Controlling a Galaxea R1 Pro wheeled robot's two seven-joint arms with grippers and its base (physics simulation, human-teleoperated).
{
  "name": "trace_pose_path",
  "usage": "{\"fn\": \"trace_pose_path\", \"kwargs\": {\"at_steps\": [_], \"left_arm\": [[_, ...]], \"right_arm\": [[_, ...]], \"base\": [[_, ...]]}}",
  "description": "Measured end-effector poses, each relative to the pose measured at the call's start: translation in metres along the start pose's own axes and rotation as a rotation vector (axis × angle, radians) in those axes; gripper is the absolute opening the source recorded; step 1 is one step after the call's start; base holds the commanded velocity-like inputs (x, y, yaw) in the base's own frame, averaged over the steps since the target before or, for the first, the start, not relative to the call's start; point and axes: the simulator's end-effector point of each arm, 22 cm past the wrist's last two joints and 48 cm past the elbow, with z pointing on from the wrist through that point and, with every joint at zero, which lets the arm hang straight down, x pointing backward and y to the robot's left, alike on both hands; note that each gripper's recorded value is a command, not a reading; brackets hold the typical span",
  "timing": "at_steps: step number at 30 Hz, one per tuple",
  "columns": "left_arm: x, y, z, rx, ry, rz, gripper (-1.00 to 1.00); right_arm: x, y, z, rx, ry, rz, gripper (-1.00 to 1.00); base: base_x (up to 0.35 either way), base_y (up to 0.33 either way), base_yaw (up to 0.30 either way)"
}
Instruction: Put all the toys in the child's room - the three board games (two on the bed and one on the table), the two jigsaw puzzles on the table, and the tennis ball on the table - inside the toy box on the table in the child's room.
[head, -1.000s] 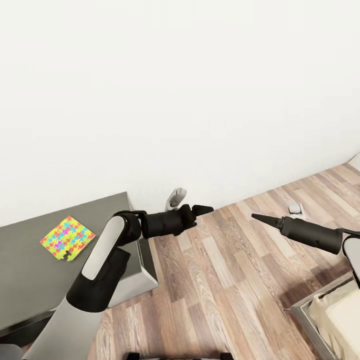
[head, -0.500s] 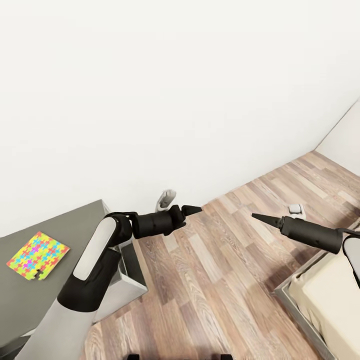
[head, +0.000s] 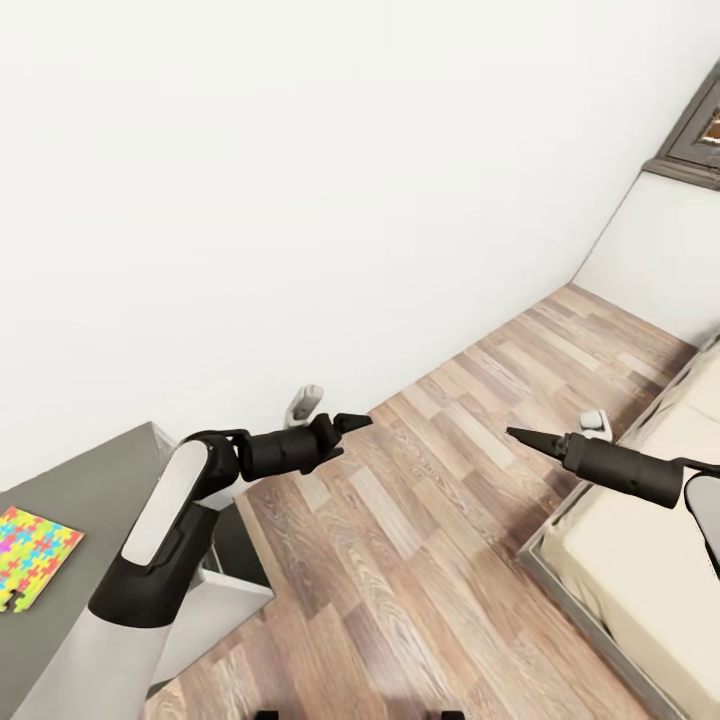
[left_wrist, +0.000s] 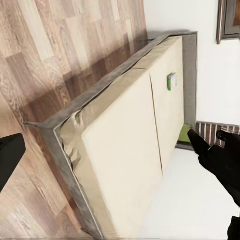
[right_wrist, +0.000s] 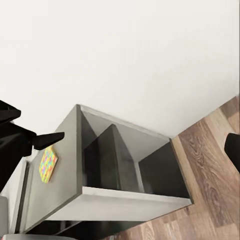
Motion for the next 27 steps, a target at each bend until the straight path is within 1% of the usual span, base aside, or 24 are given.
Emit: {"fn": "trace_pose_path", "kwargs": {"at_steps": [20, 25, 27], "left_arm": [[-0.003, 0.002, -0.004, -0.008, -0.01, 0.002, 1.0], [-0.004, 0.003, -0.005, -0.011, -0.011, 0.0, 1.0], [-0.004, 0.006, -0.005, -0.017, -0.01, -0.004, 1.0]], "right_arm": [[-0.002, 0.0, -0.002, 0.004, -0.005, 0.003, 1.0], [-0.002, -0.004, -0.001, 0.013, -0.004, 0.011, 1.0], [-0.001, -0.012, -0.001, 0.035, -0.002, 0.02, 1.0]], "base": [[0.0, 0.0, -0.293], [0.0, 0.0, -0.293], [0.0, 0.0, -0.293]]}}
